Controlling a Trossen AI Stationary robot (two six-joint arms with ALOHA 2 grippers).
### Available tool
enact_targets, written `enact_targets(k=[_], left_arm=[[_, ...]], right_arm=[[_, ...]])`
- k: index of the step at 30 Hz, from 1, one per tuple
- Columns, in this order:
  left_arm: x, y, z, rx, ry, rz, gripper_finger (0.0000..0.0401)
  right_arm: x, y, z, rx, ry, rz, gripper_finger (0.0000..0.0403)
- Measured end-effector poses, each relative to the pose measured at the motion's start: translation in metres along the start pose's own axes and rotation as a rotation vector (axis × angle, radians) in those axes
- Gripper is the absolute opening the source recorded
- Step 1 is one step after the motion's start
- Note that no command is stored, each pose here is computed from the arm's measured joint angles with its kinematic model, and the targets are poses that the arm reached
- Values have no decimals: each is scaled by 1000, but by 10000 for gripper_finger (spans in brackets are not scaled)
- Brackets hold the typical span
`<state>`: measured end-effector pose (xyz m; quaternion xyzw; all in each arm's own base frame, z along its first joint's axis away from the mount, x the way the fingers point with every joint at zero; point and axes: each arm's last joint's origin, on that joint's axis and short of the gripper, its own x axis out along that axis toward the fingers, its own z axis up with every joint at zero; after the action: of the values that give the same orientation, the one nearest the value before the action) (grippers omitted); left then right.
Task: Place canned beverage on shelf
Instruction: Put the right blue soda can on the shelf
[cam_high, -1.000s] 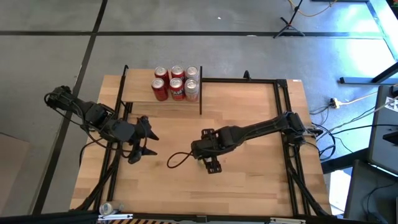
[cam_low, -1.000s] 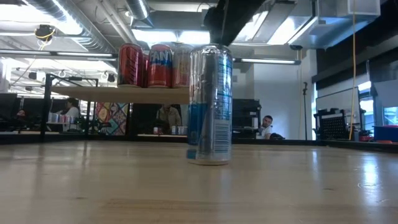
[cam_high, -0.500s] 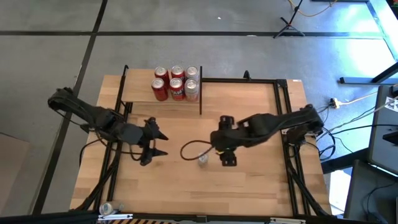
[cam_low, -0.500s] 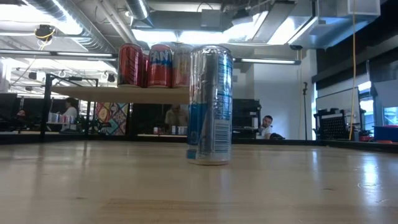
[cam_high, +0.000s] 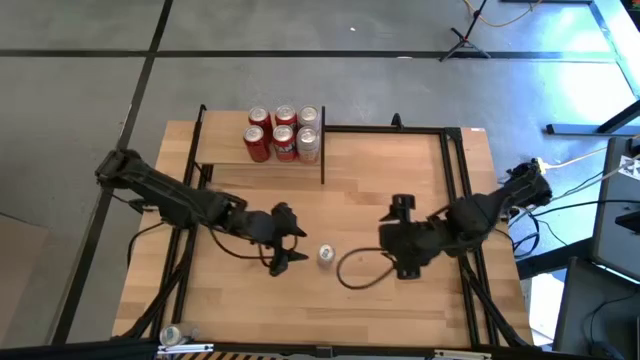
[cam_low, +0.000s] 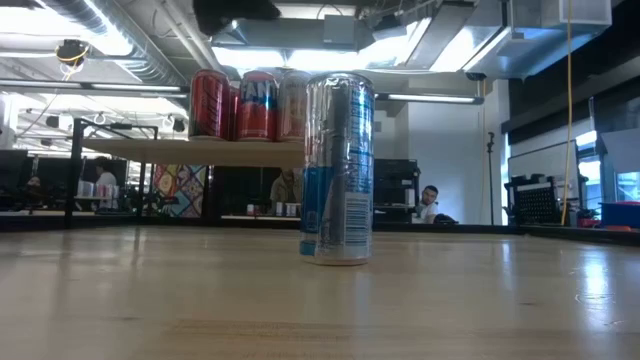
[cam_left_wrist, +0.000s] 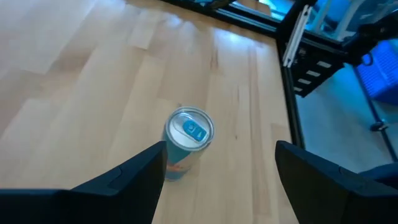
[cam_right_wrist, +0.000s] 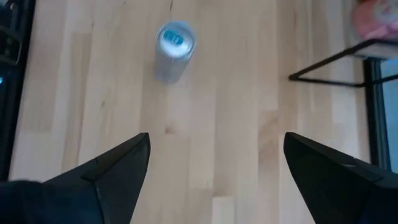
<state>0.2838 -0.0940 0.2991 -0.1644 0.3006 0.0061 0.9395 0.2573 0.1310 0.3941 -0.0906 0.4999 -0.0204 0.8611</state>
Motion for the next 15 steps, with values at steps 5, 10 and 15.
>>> enact_targets(k=[5,10,15], left_arm=[[33,-1,-7,28,-4,42,286],[65,2,-15,28,9,64,286],[86,5,-23,34,7,98,286]], right_arm=[[5,8,-22,28,5,9,358],[10,14,-36,62,10,20,358],[13,17,-38,63,22,29,358]])
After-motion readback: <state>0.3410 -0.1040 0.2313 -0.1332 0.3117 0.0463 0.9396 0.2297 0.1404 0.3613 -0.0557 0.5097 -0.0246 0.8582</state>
